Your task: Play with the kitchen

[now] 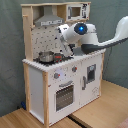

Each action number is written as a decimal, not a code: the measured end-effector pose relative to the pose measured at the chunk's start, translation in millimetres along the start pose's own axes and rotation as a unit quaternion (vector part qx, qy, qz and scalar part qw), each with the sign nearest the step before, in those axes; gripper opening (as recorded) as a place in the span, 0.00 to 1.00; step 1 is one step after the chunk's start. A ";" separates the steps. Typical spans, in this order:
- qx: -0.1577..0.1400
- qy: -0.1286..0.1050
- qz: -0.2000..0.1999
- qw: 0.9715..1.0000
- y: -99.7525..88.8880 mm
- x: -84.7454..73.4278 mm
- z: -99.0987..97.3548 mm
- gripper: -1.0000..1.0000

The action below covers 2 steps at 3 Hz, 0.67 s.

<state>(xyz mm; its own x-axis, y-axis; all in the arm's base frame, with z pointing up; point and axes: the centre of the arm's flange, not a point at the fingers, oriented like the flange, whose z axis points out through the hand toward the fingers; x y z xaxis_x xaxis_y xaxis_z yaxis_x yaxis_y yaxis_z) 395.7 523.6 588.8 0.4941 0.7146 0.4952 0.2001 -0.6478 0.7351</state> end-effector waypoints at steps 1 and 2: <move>0.038 -0.010 0.026 0.999 -2.2 4.5 9.1 1.00; 0.070 -0.024 0.052 0.996 -0.9 8.8 14.3 1.00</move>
<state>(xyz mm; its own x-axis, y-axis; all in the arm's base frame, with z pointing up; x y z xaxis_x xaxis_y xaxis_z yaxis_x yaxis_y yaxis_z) 412.0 526.7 585.9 0.5569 0.6304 0.5408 0.2596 -0.7506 0.6076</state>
